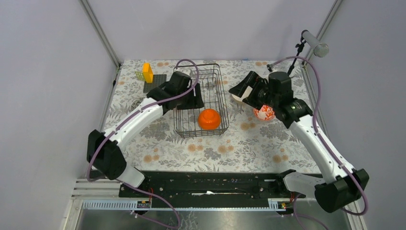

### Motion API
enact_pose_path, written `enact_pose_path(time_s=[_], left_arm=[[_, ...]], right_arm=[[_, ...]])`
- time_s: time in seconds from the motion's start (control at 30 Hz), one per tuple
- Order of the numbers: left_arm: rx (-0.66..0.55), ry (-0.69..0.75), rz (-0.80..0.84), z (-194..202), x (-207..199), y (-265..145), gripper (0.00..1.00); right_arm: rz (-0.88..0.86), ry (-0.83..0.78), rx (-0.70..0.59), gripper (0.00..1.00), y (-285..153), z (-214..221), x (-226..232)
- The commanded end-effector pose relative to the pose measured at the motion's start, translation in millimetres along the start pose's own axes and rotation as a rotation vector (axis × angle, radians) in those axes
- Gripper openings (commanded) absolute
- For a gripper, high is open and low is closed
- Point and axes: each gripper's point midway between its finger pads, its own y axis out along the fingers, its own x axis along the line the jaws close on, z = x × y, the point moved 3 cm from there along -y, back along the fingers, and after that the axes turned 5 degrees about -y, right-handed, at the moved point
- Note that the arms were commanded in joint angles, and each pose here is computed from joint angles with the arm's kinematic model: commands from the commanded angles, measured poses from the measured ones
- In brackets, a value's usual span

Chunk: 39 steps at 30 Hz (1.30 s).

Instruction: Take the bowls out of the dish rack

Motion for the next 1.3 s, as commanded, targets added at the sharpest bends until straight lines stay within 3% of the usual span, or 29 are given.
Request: enact_pose_path(time_s=[0.0,0.13,0.43,0.9,1.1,1.27], left_arm=[[0.025,0.023,0.1,-10,-23,8,0.69],[0.062,0.024,0.121,-4,-25,21,0.68],[0.113,0.035,0.105,0,-21,48,0.6],[0.207,0.045,-0.023,18,6,96,0.52],[0.178,0.038,-0.187,14,32,93,0.39],[0.167,0.003,-0.219,12,45,82,0.32]], right_arm=[[0.021,-0.119,0.104,1.0,28,18,-10],[0.071,-0.265,0.168,0.99,48,28,-3],[0.062,-0.343,0.265,0.63,80,43,-1],[0.074,-0.408,0.325,0.58,96,58,-17],[0.08,-0.448,0.345,0.58,100,67,-19],[0.087,-0.489,0.385,0.57,111,79,-22]])
